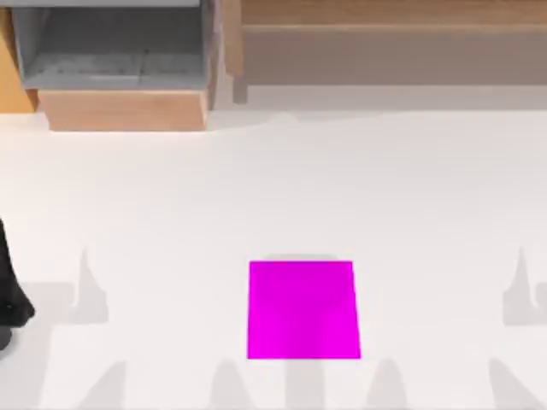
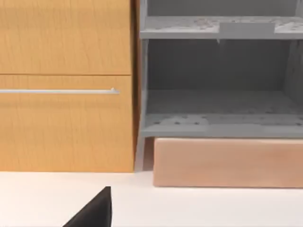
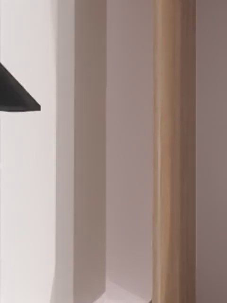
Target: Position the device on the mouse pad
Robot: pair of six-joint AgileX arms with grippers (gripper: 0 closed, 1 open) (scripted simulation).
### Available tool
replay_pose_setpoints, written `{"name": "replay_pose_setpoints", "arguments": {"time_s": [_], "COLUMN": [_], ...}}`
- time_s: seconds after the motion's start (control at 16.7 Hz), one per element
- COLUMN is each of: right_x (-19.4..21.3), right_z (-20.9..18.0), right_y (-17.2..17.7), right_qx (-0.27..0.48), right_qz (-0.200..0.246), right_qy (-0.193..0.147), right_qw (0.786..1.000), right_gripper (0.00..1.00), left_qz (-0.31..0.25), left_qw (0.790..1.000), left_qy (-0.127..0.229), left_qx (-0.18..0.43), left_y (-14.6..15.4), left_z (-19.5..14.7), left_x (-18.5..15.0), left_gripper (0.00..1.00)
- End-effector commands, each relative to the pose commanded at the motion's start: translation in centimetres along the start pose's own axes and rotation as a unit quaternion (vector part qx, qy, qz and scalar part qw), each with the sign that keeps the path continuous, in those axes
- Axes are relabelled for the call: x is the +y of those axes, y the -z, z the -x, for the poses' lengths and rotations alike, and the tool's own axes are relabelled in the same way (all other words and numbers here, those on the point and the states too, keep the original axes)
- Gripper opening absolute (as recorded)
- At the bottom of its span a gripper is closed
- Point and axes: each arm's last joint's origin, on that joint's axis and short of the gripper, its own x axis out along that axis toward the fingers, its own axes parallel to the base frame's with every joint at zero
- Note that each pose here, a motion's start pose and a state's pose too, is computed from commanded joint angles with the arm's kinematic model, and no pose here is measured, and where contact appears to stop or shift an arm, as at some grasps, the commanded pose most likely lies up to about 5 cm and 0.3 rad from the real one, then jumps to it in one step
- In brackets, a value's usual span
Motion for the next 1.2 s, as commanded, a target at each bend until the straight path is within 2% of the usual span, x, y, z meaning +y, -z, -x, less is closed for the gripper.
{"name": "replay_pose_setpoints", "arguments": {"time_s": [0.18,0.3,0.48,0.6,0.78,0.96,1.2], "right_x": [0.0,0.0,0.0,0.0,0.0,0.0,0.0], "right_z": [0.0,0.0,0.0,0.0,0.0,0.0,0.0], "right_y": [0.0,0.0,0.0,0.0,0.0,0.0,0.0], "right_qx": [0.000,0.000,0.000,0.000,0.000,0.000,0.000], "right_qz": [0.000,0.000,0.000,0.000,0.000,0.000,0.000], "right_qy": [0.000,0.000,0.000,0.000,0.000,0.000,0.000], "right_qw": [1.000,1.000,1.000,1.000,1.000,1.000,1.000], "right_gripper": [1.00,1.00,1.00,1.00,1.00,1.00,1.00], "left_qz": [-0.006,-0.032,-0.098,-0.151,-0.224,-0.276,-0.311], "left_qw": [1.000,0.999,0.988,0.967,0.909,0.828,0.723], "left_qy": [-0.001,-0.005,-0.004,0.008,0.053,0.124,0.224], "left_qx": [0.006,0.035,0.120,0.204,0.348,0.472,0.575], "left_y": [-0.2,-0.8,-2.4,-3.4,-4.3,-4.6,-4.7], "left_z": [0.0,-0.1,-0.6,-1.6,-3.9,-6.6,-10.0], "left_x": [0.0,0.1,0.4,0.6,1.2,2.0,3.2], "left_gripper": [1.00,1.00,1.00,1.00,1.00,1.00,1.00]}}
